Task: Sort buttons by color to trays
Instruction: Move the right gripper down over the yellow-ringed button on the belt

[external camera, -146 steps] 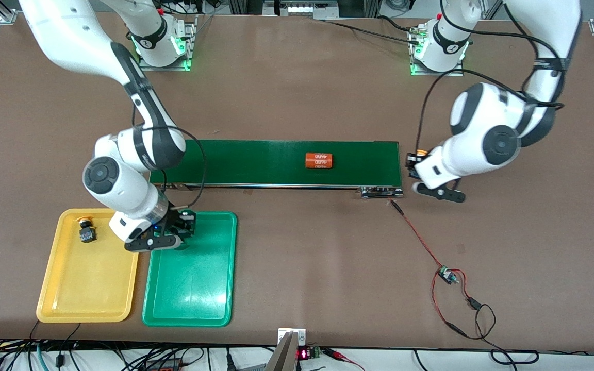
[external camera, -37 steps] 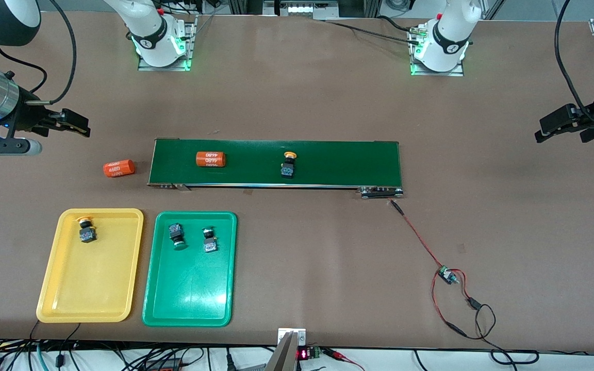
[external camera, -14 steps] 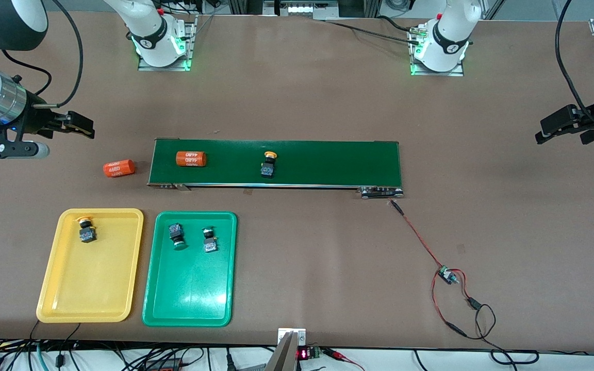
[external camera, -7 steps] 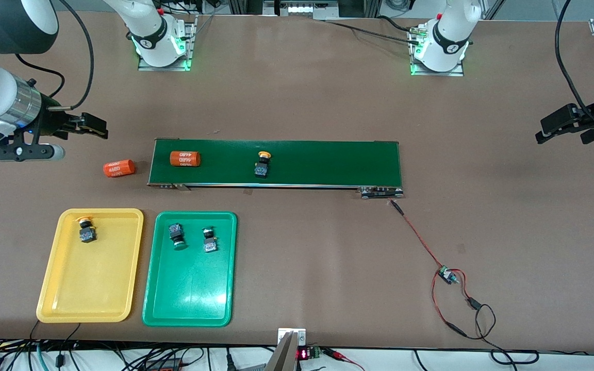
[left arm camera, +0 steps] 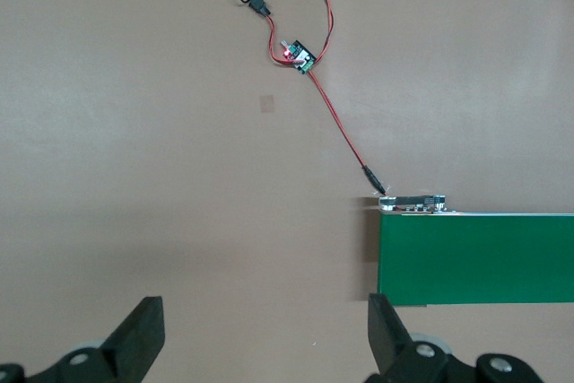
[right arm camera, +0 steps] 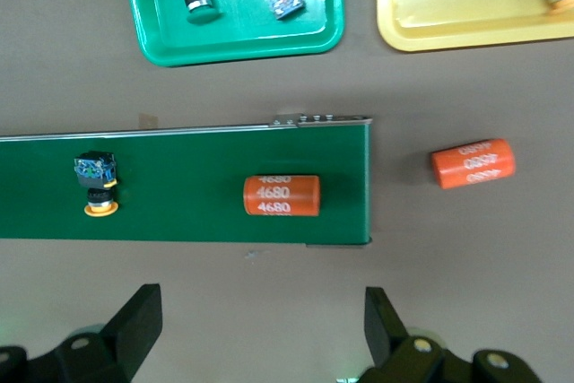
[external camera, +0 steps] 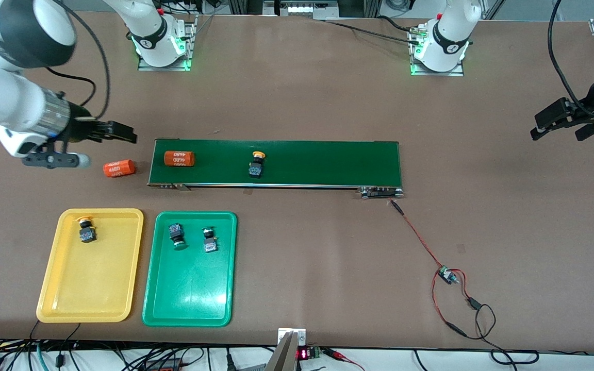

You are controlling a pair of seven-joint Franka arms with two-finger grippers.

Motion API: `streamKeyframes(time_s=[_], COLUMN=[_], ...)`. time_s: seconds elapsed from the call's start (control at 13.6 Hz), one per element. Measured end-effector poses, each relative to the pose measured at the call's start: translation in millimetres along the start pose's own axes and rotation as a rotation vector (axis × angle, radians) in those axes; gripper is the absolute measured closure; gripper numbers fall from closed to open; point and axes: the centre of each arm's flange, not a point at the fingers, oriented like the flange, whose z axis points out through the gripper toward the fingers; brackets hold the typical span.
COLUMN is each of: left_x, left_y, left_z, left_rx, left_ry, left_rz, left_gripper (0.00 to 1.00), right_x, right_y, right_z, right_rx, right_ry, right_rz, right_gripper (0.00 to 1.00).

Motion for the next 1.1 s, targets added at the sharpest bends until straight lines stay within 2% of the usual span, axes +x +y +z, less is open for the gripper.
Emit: streamKeyframes(time_s=[0.15, 0.29, 0.59, 0.73, 0.95, 1.1], left_x=[0, 0, 0, -1, -2, -3], left_y=[-3, -5, -7, -8, -10, -11], left_z=[2, 2, -2, -2, 0, 0], left_rx=[0.000, 0.001, 0.001, 0.001, 0.001, 0.001], left_ry=[-0.003, -0.003, 0.012, 0.005, -0.011, -0.016], left_rz=[-0.005, -0.010, -0.012, -0.014, -0.017, -0.019], left_gripper=[0.00, 0.00, 0.00, 0.00, 0.00, 0.00], right_x=[-5, -18, -58, -73, -83, -83], right_y=[-4, 1, -17, -34, -58, -63], right_z=[28, 48, 80, 91, 103, 115], right_rx=[-0.007, -0.011, -0.023, -0.027, -0.023, -0.020], right_ry=[0.004, 0.030, 0.160, 0.197, 0.222, 0.210], right_rz=[-0.006, -0.001, -0.039, -0.015, 0.034, 0.079], right_gripper=[0.00, 0.00, 0.00, 0.00, 0.00, 0.00])
